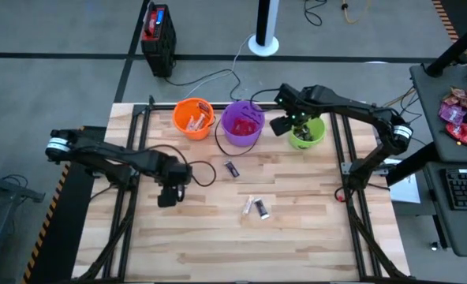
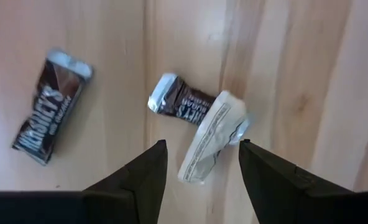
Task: Sort candy by brand, put in halloween buckets
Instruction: Put the white chocolate bar into the orange bucket
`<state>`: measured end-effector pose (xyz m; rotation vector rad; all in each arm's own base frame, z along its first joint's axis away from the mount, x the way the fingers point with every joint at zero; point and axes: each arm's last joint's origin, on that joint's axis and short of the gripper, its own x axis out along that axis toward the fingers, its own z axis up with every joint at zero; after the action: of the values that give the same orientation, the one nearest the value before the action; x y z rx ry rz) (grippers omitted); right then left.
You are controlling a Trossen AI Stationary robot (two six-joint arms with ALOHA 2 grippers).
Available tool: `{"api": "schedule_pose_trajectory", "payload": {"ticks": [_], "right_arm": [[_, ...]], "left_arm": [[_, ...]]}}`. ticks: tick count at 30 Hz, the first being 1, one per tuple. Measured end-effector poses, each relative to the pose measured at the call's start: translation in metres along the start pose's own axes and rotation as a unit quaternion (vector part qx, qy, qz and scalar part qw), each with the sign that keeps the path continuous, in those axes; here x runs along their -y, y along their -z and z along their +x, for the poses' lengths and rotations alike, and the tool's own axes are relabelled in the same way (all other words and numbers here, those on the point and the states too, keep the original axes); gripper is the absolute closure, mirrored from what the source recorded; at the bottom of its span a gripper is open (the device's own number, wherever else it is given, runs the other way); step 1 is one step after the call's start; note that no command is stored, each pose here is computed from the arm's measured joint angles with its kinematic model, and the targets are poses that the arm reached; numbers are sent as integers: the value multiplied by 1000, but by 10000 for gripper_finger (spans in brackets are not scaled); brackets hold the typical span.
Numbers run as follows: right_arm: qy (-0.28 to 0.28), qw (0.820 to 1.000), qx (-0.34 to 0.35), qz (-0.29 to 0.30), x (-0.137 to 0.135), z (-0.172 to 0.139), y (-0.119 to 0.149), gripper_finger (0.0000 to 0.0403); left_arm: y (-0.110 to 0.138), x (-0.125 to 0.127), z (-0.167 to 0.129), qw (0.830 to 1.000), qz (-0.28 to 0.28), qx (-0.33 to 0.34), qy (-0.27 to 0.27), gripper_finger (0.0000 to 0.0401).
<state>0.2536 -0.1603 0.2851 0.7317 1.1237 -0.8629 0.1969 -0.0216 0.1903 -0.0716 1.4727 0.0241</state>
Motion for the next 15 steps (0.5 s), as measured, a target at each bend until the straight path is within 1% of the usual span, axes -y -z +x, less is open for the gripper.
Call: {"api": "schedule_pose_trajectory", "payload": {"ticks": [3, 7, 11, 15], "right_arm": [[-1, 1000, 0, -2, -3, 0, 1, 236], [-3, 1000, 0, -4, -4, 0, 2, 236], [-3, 1000, 1, 1, -4, 0, 2, 236], [-3, 1000, 2, 1, -4, 0, 2, 236]], "left_arm": [[6, -1, 10, 1000, -13, -17, 2, 219], [11, -1, 23, 999, -24, -25, 25, 220], [12, -2, 34, 999, -35, -14, 18, 220], [15, -3, 45, 998, -49, -41, 6, 224]]}}
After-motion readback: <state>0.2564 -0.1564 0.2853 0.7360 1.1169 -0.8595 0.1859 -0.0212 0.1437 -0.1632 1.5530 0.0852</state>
